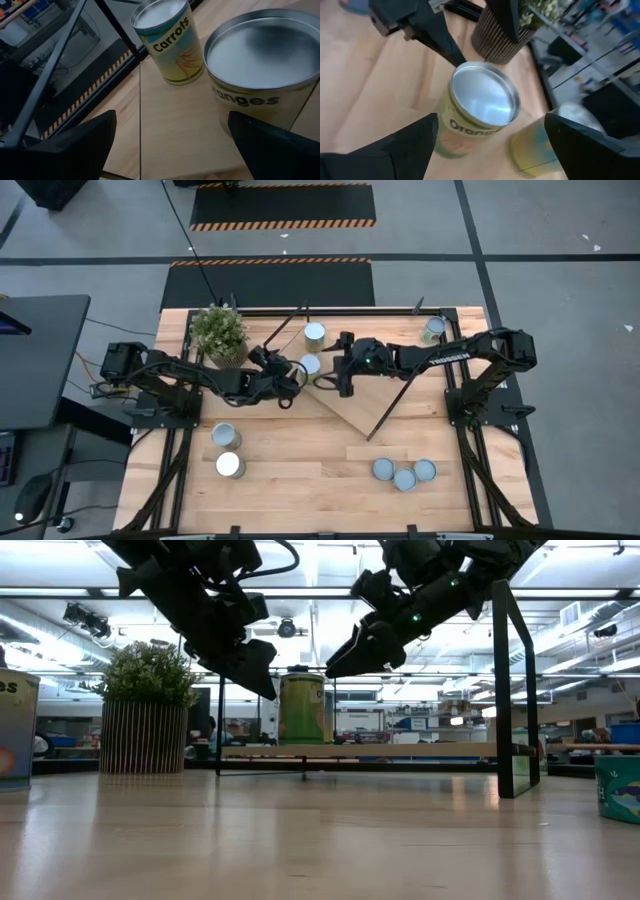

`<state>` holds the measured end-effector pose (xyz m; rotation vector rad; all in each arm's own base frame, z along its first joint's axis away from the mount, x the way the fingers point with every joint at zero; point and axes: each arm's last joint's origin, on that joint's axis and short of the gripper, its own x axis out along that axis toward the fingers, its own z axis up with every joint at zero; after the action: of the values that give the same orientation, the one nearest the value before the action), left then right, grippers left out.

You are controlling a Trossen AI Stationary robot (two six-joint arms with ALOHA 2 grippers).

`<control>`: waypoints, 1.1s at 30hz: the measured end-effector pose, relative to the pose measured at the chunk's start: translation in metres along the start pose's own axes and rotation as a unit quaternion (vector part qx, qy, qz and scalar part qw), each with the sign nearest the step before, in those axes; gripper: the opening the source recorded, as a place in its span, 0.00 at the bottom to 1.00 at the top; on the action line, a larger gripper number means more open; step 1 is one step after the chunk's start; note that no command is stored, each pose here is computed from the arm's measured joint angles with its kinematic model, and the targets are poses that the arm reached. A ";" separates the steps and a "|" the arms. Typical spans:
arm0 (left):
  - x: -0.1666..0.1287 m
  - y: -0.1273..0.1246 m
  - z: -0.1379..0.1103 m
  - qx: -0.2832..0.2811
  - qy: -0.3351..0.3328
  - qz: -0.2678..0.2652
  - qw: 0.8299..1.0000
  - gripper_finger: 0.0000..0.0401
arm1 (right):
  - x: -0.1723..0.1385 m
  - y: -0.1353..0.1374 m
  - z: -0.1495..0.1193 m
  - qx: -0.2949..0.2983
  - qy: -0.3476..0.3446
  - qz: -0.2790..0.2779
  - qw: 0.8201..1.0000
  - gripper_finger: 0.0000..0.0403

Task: Pick and place cans onto a shelf
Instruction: Put the canned oranges on the shelf

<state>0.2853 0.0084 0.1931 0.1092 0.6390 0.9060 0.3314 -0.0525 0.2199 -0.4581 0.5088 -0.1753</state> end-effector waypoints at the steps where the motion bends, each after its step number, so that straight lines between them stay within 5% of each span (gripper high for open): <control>1: 0.000 0.000 0.000 0.000 0.000 -0.002 1.000 0.97 | 0.000 0.001 0.001 -0.011 0.001 -0.007 1.000 0.93; 12: 0.000 -0.001 0.000 -0.002 0.004 -0.015 1.000 0.97 | 0.000 -0.003 0.003 -0.086 -0.015 -0.016 0.996 0.93; 21: 0.000 -0.001 0.002 -0.009 -0.002 -0.017 1.000 0.97 | 0.001 -0.005 0.001 -0.072 -0.033 0.021 0.997 0.93; 33: 0.001 -0.001 0.002 -0.005 -0.002 -0.016 1.000 0.97 | -0.007 -0.006 0.049 -0.095 -0.061 0.024 0.993 0.93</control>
<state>0.2873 0.0087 0.1939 0.0916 0.6319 0.8776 0.3504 -0.0373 0.2640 -0.6370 0.4176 -0.0512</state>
